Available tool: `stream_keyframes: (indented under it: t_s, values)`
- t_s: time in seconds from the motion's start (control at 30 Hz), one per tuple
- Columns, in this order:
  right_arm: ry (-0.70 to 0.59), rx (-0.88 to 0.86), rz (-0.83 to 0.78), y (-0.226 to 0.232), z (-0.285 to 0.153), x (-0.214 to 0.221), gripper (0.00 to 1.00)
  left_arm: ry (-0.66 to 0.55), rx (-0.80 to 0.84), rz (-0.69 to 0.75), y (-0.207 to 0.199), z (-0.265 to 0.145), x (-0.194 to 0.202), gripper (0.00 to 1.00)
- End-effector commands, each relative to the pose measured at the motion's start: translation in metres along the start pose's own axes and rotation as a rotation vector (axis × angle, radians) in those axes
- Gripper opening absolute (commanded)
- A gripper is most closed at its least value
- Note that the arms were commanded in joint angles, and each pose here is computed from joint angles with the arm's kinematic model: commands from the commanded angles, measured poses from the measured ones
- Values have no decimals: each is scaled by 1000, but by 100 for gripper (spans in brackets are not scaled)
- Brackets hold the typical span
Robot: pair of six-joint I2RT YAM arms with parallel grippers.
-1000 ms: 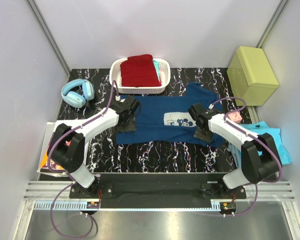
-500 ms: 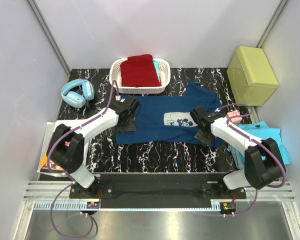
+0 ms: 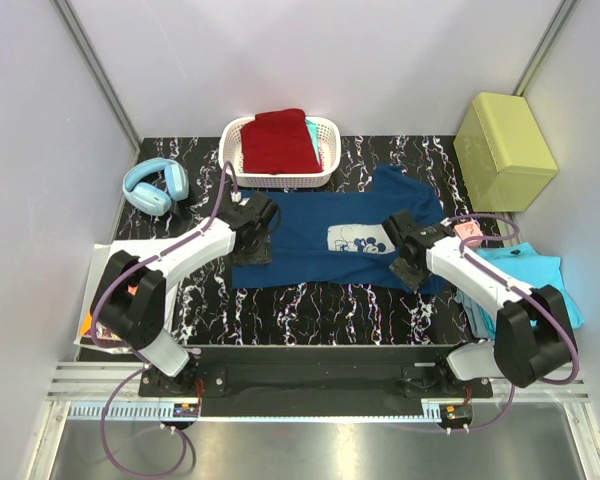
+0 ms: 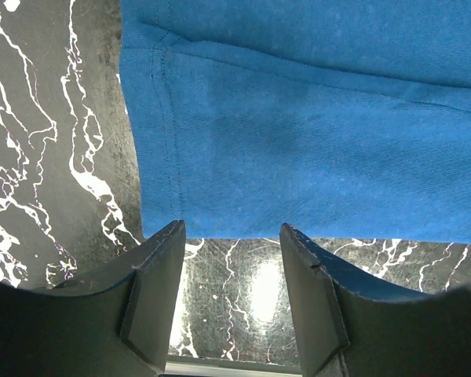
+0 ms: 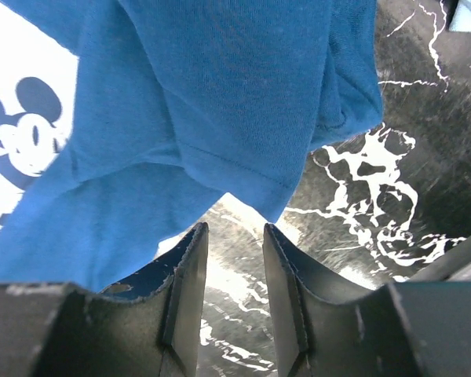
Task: Fold and stack the t-shirts
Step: Fold the flattened tshirt in 1/3 of the way
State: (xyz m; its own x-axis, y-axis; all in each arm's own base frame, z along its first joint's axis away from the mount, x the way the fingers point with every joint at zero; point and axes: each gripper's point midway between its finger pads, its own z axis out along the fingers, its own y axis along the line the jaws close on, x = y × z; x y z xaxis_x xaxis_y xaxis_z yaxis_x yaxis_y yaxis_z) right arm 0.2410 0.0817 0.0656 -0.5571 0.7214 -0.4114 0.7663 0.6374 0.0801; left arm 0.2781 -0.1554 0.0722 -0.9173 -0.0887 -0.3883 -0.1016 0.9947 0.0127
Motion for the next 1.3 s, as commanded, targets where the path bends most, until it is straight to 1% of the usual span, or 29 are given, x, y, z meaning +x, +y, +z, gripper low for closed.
stream_keyframes:
  t_s: [0.0, 0.23, 0.4, 0.83, 1.03, 1.2, 1.27]
  values:
    - [-33, -4, 101, -5, -5, -8, 44, -33, 52, -1, -6, -11, -3, 56]
    - [-19, 84, 93, -35, 10, 6, 45, -25, 56, 3, -9, -8, -2, 56]
    - [-21, 110, 91, -41, 17, 9, 46, -19, 61, 8, -11, -7, -1, 56]
    - [-49, 116, 66, -34, 26, 3, 45, -20, 60, 17, -12, -7, 0, 56]
    - [-56, 67, 75, -25, 29, 2, 45, -18, 59, 22, -11, -7, 2, 56]
    - [-82, 63, 77, -25, 29, -3, 46, -13, 56, 24, -12, -5, 2, 56]
    - [-78, 79, 75, -28, 32, -2, 44, -14, 59, 24, -13, -6, 1, 56]
